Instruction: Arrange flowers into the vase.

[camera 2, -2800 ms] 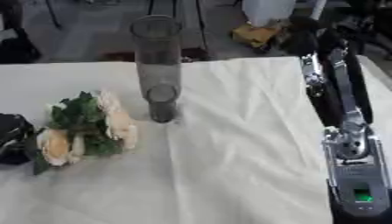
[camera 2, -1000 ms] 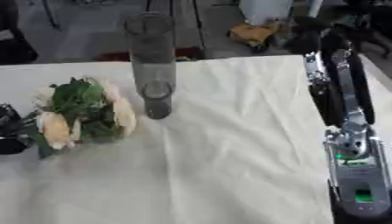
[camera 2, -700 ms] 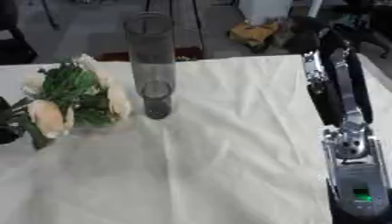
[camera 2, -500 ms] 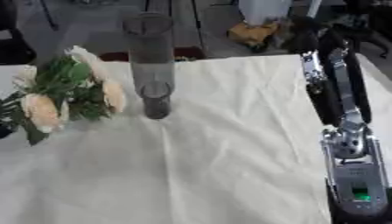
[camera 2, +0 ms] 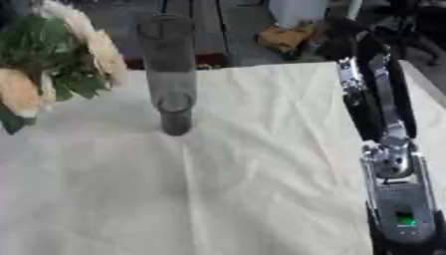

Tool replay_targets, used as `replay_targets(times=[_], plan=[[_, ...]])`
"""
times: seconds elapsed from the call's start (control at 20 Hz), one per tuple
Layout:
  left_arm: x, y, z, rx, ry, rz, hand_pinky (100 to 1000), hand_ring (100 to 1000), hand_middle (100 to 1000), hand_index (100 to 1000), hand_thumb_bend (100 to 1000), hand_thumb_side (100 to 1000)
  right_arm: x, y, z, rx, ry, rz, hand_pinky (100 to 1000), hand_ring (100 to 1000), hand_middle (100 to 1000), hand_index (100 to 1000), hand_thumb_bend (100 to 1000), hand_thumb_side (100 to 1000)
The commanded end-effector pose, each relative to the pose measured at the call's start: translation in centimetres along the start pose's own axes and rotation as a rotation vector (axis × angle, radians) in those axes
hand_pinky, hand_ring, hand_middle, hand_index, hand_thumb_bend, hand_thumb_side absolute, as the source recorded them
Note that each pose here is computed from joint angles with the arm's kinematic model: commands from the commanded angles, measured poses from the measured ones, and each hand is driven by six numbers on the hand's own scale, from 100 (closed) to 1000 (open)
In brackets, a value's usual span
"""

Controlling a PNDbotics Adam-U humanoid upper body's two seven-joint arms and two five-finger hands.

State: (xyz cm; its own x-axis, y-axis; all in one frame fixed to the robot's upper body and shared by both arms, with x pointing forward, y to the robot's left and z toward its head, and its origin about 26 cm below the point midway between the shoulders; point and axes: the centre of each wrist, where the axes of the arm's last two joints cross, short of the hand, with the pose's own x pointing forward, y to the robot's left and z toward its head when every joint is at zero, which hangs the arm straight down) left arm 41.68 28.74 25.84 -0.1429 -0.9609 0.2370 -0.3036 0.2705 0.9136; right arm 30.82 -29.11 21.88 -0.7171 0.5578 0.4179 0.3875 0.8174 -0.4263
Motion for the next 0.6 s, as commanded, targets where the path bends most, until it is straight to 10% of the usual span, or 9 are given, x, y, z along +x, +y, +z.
replay_targets(times=[0.05, 0.6], plan=[[1.5, 3.2, -0.4, 0.117, -0.026, 0.095, 100, 100, 100, 100, 100, 440, 0.3, -0.6, -0.5, -0.004, -0.025, 0.021, 669, 826, 549, 859, 112, 1000], [7.4, 7.5, -1.8, 0.35, -0.148, 0.412, 100, 100, 100, 100, 100, 531, 0.2, -0.5, -0.6, 0.013, -0.031, 0.018, 671, 826, 549, 859, 111, 1000]])
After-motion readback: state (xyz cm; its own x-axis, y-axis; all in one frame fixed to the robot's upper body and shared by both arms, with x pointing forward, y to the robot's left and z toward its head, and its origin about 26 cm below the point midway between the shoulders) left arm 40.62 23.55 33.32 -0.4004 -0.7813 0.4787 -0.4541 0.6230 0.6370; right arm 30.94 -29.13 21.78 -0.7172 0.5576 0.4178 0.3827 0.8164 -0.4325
